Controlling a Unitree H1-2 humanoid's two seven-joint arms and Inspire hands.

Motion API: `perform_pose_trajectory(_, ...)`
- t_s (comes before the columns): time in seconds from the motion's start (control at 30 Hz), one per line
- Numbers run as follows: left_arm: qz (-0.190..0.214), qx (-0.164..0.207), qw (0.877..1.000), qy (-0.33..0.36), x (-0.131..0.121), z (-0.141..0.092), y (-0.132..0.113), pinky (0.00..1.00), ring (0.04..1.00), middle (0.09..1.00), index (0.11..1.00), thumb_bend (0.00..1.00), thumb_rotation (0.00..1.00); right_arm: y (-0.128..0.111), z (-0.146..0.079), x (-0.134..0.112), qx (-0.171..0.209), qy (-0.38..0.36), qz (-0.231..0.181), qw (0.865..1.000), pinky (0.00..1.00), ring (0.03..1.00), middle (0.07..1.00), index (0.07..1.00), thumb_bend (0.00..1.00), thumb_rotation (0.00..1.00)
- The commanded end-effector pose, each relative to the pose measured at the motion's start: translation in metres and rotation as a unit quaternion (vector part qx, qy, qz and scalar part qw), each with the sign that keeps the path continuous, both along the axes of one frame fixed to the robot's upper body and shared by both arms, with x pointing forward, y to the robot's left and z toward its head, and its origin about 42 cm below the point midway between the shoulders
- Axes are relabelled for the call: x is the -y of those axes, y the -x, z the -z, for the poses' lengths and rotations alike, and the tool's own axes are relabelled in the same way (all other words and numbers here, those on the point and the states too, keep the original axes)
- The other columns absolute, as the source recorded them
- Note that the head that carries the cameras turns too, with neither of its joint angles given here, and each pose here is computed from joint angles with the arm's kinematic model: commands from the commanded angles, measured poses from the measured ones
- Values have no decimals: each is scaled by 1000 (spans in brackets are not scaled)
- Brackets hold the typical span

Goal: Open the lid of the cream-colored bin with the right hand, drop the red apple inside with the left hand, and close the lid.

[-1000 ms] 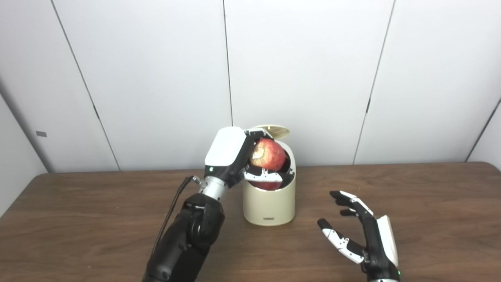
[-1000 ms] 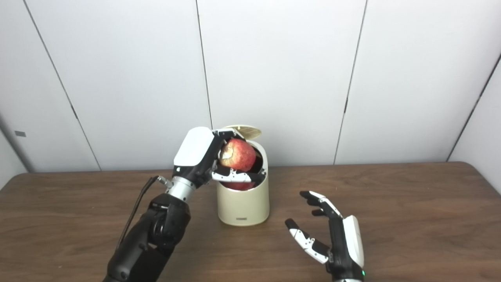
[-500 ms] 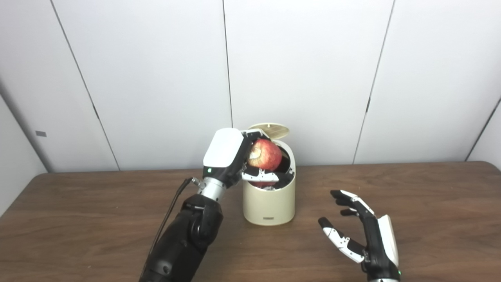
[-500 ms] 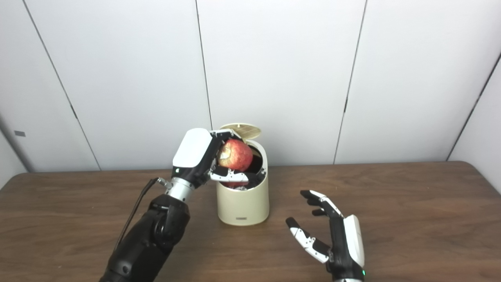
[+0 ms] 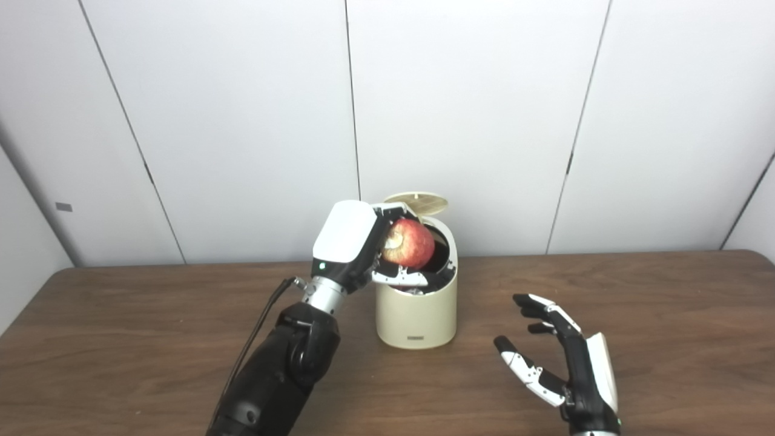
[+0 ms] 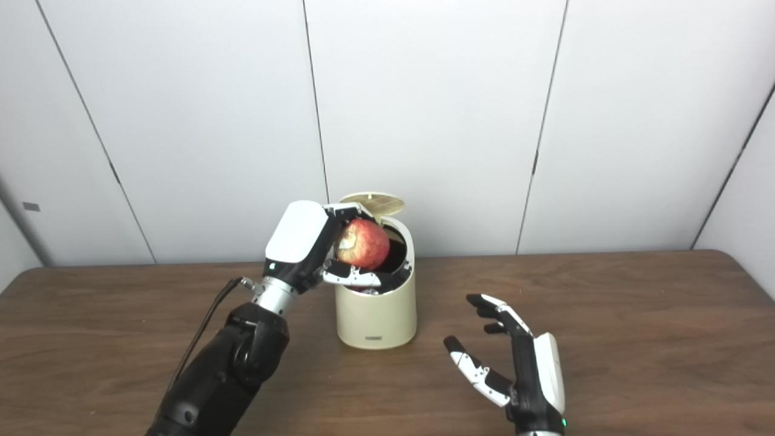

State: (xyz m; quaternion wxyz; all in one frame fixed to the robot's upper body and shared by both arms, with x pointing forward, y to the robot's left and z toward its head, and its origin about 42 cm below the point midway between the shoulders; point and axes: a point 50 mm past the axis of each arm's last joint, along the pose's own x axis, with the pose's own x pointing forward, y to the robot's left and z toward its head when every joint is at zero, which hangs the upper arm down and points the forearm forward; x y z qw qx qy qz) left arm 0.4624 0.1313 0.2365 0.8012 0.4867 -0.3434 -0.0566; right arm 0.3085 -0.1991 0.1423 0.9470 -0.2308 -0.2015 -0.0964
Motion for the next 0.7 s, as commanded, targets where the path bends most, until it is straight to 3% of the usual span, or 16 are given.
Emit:
perform_pose_trajectory(0.0, 19, 44, 999, -3, 7, -31, -6, 559, 664, 695, 692, 991, 71, 4, 6, -6, 5, -5, -2, 1000, 619, 722, 739, 712, 310, 395)
perform_pose_trajectory(0.23, 30, 40, 999, -8, 6, -31, -5, 577, 709, 755, 752, 1000, 173, 5, 5, -5, 3, -3, -3, 1000, 618, 721, 739, 713, 311, 395)
perform_pose_trajectory(0.5, 34, 27, 999, -18, 3, -28, -5, 605, 754, 827, 841, 1000, 174, 6, 5, -6, 1, -3, -1, 1000, 619, 720, 738, 713, 313, 404)
perform_pose_trajectory(0.57, 35, 29, 999, -17, 3, -28, -5, 595, 746, 819, 830, 1000, 158, 5, 6, -6, 1, -1, 1, 1000, 613, 716, 734, 710, 313, 397)
perform_pose_trajectory(0.67, 38, 56, 998, 9, 3, -27, -3, 548, 686, 736, 738, 998, 124, 6, 5, -5, 0, 0, 0, 1000, 615, 718, 735, 711, 312, 401)
